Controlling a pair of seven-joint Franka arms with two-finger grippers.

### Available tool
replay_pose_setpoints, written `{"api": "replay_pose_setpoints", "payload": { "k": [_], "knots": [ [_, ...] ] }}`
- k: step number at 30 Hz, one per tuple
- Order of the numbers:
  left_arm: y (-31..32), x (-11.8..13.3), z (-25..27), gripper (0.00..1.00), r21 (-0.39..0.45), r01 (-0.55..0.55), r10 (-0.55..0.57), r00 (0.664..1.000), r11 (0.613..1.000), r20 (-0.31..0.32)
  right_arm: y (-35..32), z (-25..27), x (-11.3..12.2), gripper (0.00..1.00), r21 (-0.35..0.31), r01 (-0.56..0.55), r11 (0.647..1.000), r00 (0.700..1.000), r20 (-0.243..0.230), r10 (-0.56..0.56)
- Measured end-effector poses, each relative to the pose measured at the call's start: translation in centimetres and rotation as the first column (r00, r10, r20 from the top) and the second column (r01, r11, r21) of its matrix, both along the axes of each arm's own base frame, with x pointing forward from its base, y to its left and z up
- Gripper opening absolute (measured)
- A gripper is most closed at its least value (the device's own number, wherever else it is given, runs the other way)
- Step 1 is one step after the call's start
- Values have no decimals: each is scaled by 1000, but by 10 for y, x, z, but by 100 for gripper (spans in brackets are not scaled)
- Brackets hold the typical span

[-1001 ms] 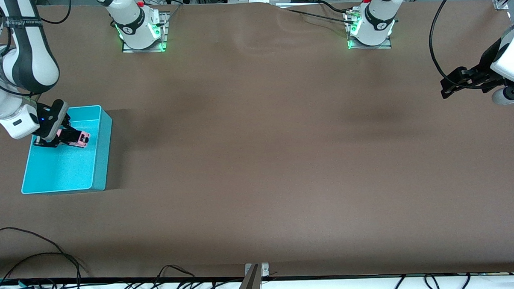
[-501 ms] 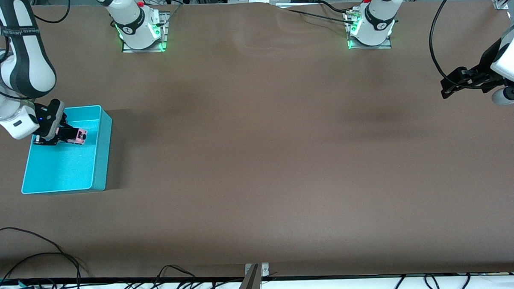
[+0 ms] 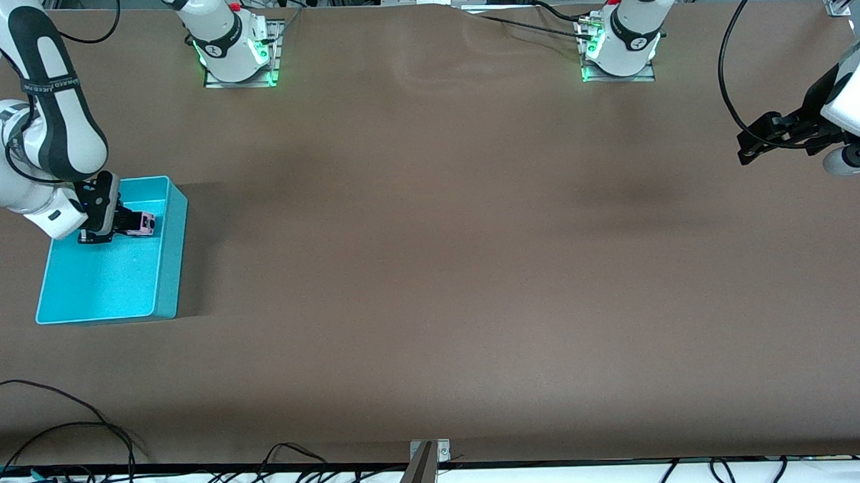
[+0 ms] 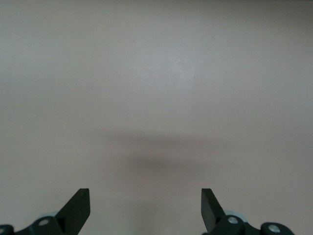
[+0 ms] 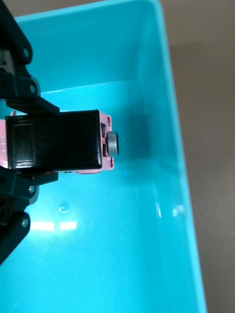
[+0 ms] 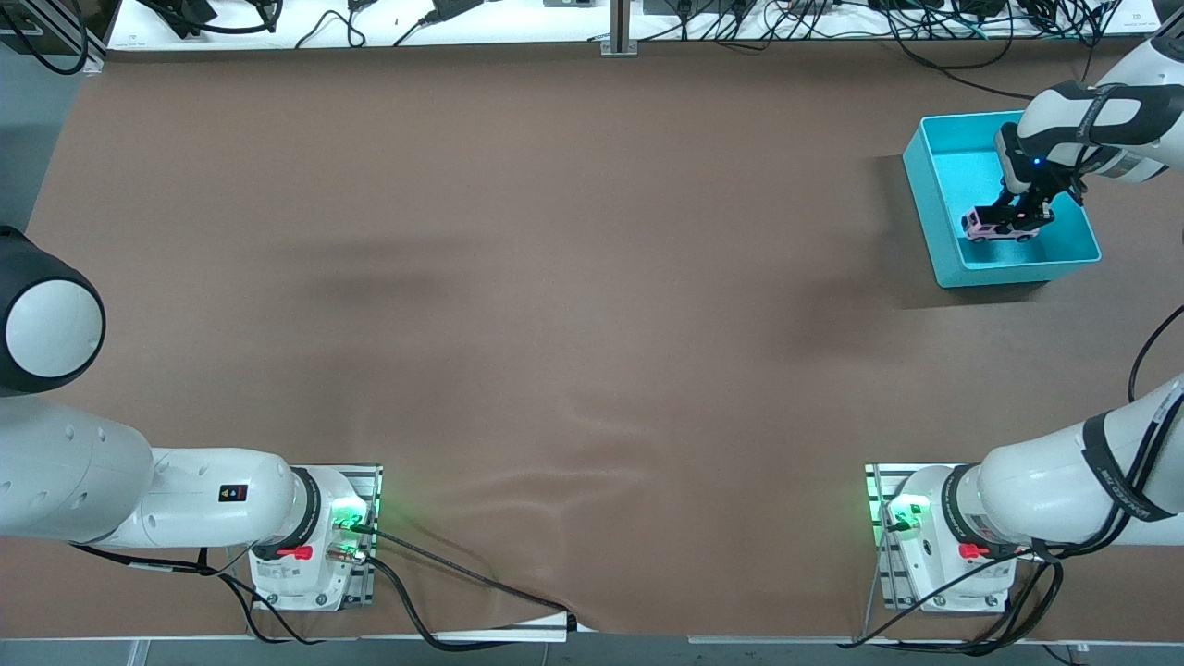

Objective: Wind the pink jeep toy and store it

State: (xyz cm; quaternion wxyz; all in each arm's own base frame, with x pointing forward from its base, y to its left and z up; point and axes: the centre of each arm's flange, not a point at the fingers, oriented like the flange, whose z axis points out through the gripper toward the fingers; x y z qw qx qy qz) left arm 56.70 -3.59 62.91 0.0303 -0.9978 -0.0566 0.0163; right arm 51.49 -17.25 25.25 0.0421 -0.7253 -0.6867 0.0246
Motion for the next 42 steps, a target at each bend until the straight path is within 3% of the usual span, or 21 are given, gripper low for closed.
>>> {"api": "replay_pose_setpoints", "payload": {
  "k": [9, 21, 32, 38, 42],
  "knots": [
    [0, 0, 0, 100, 0, -1, 1, 1000, 1000, 0, -15, -9, -6, 50, 9, -54, 998, 998, -11, 54],
    [0, 0, 0, 100, 0, -1, 1, 1000, 1000, 0, -20, -29, -11, 50, 14, -52, 999, 998, -37, 53],
    [4, 0, 0, 100, 0, -8, 8, 1000, 1000, 0, -19, -35, -10, 50, 14, -48, 999, 998, -31, 48],
    [5, 0, 0, 100, 0, -9, 9, 1000, 1000, 0, -19, -24, -7, 72, 13, -44, 999, 999, -9, 44],
    [6, 0, 0, 100, 1, -11, 11, 1000, 1000, 0, -19, -17, -6, 77, 13, -44, 999, 999, 3, 44]
  ]
}}
